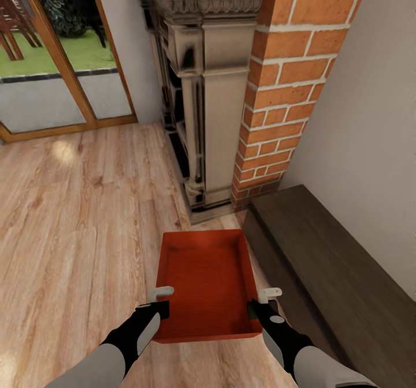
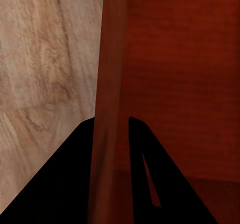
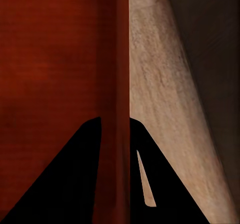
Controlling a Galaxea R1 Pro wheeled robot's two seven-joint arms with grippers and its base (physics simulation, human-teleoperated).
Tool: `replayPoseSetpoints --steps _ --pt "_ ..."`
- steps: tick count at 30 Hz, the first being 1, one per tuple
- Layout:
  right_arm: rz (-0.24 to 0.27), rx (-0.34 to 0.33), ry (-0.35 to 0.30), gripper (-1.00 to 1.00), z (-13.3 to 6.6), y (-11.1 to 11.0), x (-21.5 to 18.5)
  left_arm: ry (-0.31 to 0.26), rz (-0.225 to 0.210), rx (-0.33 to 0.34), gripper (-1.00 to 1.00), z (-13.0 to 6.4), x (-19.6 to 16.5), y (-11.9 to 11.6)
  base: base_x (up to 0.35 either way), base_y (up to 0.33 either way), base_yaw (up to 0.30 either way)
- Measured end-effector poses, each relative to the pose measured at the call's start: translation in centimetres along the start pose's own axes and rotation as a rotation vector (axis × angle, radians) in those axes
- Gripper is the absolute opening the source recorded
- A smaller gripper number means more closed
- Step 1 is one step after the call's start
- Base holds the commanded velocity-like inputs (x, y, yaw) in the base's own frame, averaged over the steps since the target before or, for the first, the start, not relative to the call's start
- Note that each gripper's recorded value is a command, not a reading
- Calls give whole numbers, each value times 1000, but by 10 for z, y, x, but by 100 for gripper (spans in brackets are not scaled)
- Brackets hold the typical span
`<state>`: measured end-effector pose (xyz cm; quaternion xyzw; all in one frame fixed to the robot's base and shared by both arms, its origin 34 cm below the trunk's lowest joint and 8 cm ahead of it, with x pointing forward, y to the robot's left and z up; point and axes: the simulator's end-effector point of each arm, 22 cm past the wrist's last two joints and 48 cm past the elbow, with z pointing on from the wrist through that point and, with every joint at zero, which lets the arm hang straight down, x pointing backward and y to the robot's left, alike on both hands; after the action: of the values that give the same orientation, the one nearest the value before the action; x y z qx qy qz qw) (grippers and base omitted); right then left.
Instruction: Move the two storage containers from the living room to the garage. In the garage, place one container on the floor and stack the other container on top of it (either order is fine).
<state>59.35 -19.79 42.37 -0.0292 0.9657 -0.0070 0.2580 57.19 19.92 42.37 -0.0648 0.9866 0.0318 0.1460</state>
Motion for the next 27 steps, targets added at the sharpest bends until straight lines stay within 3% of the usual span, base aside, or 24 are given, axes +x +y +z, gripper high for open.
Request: replayPoseSetpoints --steps 27 --pt "-1 1 -2 -100 -39 -1 -26 -2 1 2 -100 -44 -17 2 0 0 0"
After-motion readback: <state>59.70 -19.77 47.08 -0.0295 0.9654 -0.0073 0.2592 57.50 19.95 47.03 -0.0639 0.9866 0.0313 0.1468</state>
